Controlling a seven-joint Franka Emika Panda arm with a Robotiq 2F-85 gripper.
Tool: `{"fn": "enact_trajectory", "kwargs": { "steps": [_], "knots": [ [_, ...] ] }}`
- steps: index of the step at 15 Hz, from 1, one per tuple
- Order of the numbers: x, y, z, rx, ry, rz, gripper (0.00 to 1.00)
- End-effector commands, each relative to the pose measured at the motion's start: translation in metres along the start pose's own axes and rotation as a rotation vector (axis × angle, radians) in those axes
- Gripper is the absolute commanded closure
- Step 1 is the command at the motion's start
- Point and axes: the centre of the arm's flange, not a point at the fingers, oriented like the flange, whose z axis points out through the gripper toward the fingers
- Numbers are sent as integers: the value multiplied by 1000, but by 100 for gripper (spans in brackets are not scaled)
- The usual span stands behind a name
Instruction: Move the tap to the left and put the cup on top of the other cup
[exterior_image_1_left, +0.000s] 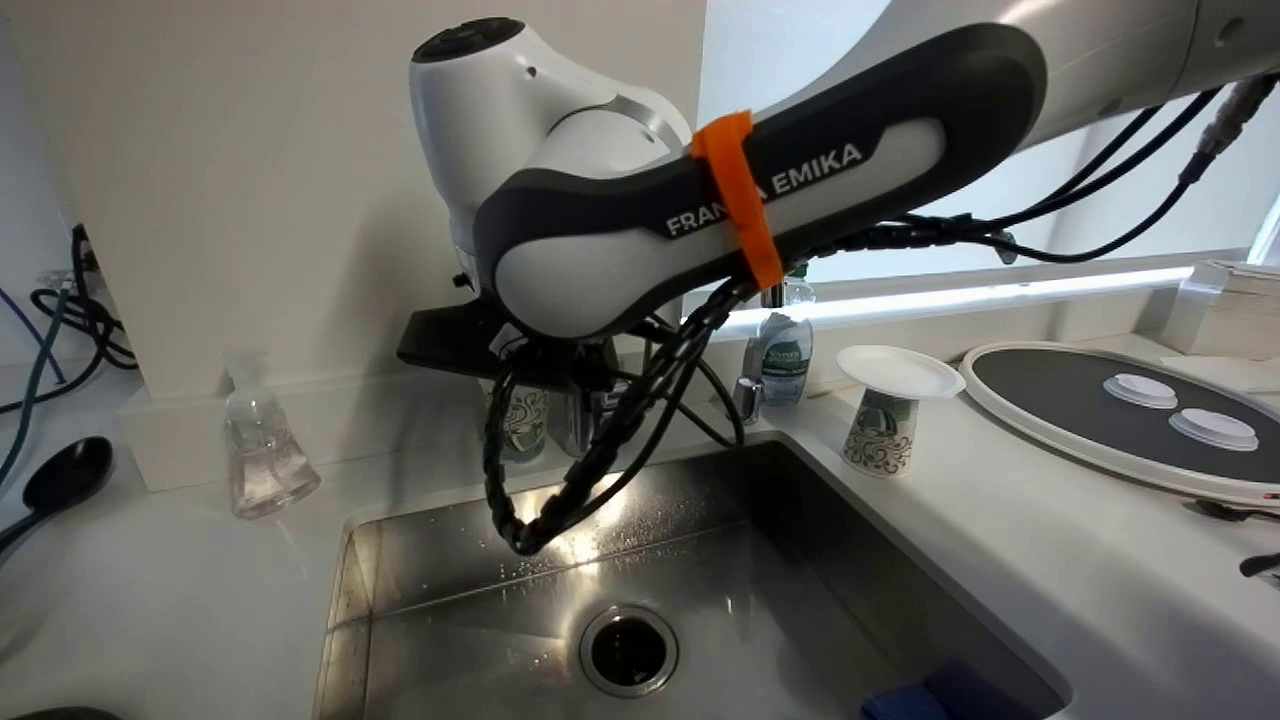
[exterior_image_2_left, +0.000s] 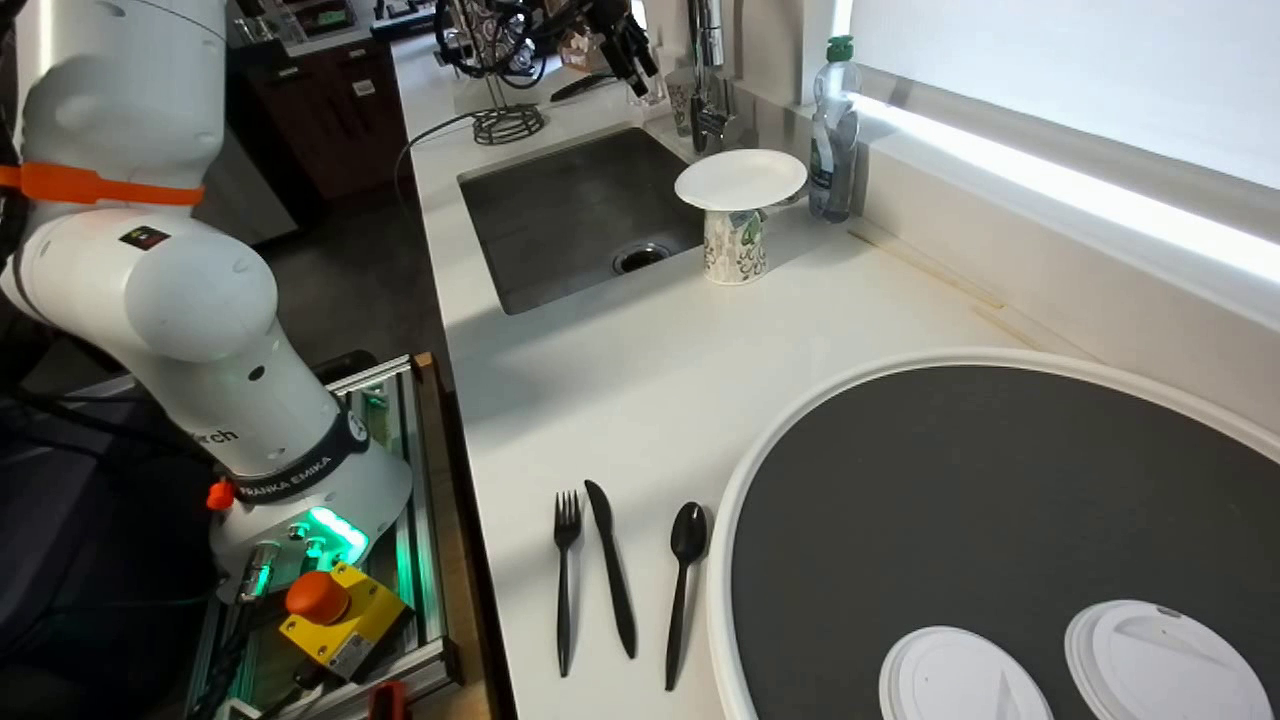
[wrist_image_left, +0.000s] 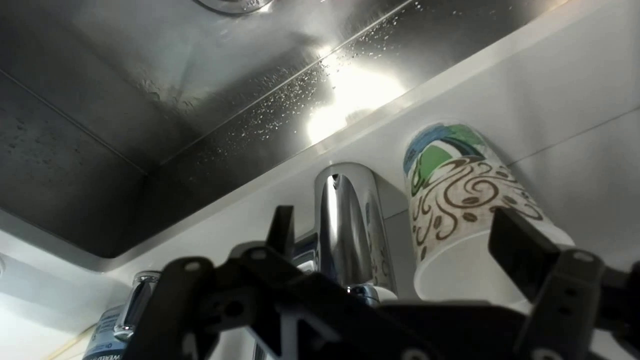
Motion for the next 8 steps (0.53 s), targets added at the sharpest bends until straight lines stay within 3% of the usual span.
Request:
{"fn": "enact_trajectory", "kwargs": {
  "steps": [1,8],
  "knots": [
    [0,-13,9,-6,19,46,0],
    [9,-19,15,-4,35,115,0]
  ]
}}
